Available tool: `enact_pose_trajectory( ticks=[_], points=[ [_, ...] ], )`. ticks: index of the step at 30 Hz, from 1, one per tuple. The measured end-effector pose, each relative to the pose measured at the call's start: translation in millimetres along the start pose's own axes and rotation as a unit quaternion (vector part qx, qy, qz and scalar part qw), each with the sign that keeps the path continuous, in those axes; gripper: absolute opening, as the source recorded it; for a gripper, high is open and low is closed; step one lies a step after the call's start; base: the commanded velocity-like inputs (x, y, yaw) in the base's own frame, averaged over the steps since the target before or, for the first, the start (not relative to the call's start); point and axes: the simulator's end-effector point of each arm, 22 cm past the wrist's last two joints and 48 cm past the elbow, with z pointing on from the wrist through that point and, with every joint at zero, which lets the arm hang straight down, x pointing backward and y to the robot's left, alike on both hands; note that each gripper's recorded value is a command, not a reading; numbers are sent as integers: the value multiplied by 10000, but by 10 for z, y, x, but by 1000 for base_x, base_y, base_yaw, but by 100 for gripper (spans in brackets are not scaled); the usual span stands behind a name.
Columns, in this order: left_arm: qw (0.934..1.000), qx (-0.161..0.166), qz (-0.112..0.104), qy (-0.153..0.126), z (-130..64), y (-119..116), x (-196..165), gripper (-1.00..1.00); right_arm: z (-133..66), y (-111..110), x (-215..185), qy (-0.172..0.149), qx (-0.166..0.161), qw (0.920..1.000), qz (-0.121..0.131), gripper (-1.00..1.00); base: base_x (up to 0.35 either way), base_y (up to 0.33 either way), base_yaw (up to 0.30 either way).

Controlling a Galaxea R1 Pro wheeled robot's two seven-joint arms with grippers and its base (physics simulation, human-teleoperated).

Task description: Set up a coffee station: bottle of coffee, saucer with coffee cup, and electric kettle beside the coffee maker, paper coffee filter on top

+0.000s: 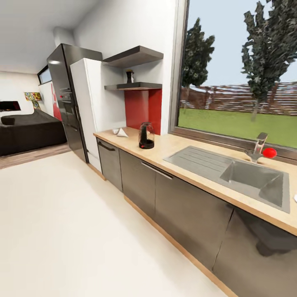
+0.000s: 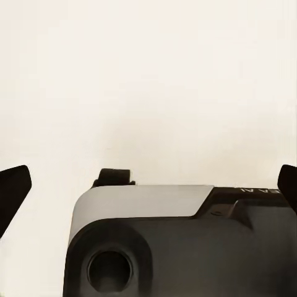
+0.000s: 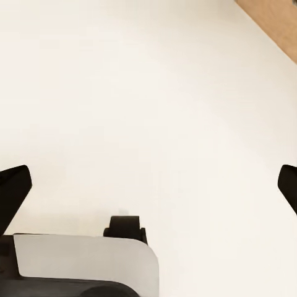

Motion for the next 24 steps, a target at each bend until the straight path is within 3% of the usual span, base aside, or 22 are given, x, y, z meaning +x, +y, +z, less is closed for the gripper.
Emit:
enact_pose_trajectory(
  ticks=[14,24],
  points=[
    [10000,0,0,0,0,0,0,100,1,9,-4,-2,-5,10000,3,100,289,188,266],
    [10000,1,2,0,0,-1,0,100,-3,2,23,30,-21,10000,-56,100,306,125,48]
  ],
)
